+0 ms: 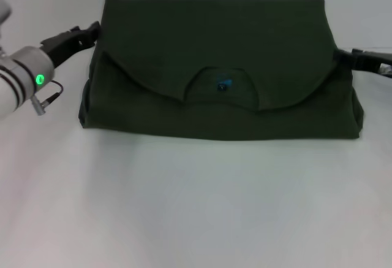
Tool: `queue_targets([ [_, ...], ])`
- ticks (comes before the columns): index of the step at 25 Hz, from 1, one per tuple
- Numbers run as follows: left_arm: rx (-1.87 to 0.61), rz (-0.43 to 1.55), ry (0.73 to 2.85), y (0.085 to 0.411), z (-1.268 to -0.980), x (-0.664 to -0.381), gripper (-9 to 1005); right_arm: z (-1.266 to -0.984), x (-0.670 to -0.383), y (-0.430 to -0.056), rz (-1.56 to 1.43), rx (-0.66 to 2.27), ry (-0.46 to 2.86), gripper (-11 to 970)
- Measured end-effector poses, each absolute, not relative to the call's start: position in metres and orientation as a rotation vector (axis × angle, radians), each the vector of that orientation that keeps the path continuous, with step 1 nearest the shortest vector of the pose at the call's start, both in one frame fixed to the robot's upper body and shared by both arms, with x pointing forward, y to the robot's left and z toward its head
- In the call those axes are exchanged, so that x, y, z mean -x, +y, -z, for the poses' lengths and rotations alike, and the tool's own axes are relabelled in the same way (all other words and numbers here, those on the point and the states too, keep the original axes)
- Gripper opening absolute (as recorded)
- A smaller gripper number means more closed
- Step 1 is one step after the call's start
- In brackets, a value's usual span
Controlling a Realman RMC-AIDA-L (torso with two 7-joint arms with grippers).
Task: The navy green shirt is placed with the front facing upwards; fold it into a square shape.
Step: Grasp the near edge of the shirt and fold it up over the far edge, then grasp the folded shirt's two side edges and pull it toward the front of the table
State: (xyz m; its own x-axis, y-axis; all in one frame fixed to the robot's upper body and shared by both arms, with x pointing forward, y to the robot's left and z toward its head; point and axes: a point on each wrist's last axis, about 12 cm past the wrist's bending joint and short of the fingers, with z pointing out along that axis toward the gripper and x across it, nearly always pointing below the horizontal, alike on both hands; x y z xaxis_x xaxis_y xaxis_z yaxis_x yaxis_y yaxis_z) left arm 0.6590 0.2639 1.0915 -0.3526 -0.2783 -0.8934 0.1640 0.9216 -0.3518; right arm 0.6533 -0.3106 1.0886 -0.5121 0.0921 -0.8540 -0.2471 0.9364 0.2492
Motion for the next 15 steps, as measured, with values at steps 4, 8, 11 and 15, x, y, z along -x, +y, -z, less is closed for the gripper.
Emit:
queue_targets([
  [4,0.077,0.566,1.815,0.276,-1.094,-0.644,517,-1.100,-0.653,-0.319,-0.467,0.108,2.047,419],
  [8,0.004,0.676,1.768,0.284,-1.092,-0.622,614,-1.105,-0.642,-0.332,-0.580,0.091,2.047,585],
  [11,-0.054,0.691,1.783,0.290,-1.087,-0.608,628,-1.107,-0.630,-0.341,-0.675,0.076,2.048,653],
  [15,-0.144,0.678,1.826,0.296,-1.080,-0.593,646,-1.108,-0.613,-0.350,-0.789,0.057,2.066,695],
])
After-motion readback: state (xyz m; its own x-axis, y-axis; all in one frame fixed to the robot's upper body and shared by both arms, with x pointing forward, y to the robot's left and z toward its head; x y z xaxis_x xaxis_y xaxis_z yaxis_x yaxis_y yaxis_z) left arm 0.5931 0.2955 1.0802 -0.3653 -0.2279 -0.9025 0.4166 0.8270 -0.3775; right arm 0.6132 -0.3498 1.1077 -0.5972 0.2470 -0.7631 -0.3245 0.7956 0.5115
